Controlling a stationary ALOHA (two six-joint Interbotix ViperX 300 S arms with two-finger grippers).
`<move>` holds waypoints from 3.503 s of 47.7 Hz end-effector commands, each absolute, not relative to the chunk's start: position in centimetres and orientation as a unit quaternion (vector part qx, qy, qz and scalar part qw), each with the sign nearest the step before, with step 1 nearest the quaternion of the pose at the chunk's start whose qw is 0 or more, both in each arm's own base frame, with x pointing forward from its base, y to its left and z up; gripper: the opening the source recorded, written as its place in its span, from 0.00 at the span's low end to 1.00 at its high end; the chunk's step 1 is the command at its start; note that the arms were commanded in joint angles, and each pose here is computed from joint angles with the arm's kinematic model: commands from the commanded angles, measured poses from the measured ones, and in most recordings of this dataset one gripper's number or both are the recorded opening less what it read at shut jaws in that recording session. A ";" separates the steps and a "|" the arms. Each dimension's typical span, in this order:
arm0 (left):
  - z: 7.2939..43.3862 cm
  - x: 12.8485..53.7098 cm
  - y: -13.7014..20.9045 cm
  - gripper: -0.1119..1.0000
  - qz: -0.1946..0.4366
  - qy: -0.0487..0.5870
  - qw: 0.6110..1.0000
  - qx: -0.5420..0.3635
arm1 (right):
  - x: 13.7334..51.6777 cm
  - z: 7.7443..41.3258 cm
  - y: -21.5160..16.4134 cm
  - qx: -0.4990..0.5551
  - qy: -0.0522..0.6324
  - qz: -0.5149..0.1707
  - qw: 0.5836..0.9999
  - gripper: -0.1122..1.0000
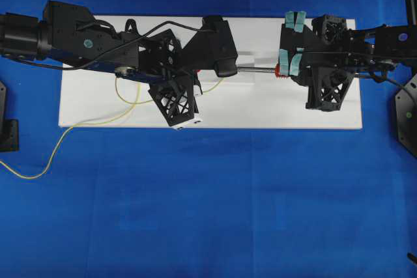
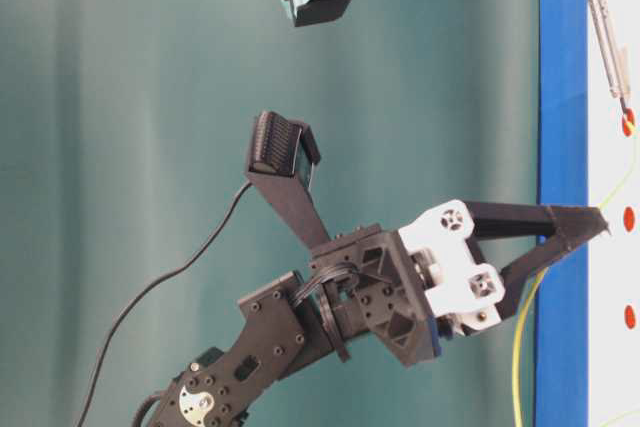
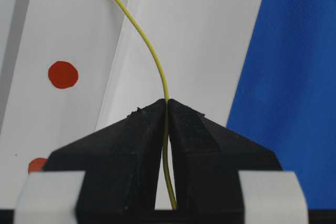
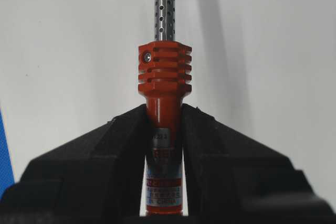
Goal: Touch the tip of the soldering iron to the tip of the solder at the mark.
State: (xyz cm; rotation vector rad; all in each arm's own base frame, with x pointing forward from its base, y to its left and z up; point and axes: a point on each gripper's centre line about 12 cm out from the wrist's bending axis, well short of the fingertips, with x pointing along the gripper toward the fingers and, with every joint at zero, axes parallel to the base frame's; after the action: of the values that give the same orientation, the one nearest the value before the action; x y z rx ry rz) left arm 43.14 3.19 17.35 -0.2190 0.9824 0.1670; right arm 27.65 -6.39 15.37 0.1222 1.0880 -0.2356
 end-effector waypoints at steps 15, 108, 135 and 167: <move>18.7 43.4 3.2 0.12 0.078 0.454 0.882 -0.103 | 28.3 16.4 -6.7 0.054 0.500 -0.114 0.857 0.16; 18.7 43.6 3.4 0.12 0.079 0.453 0.882 -0.102 | 28.4 16.4 -6.6 0.053 0.501 -0.113 0.857 0.16; 19.1 43.2 3.3 0.12 0.078 0.451 0.883 -0.102 | 28.4 16.4 -6.6 0.053 0.500 -0.113 0.857 0.16; 22.5 36.2 1.3 0.12 0.055 0.375 0.920 -0.098 | 28.3 16.4 -6.6 0.054 0.496 -0.113 0.859 0.16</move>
State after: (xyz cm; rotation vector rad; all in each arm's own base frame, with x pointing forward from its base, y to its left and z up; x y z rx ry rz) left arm 36.58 1.35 21.10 -0.2014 0.8299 0.1178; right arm 27.73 -6.42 15.37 0.1169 1.0823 -0.2349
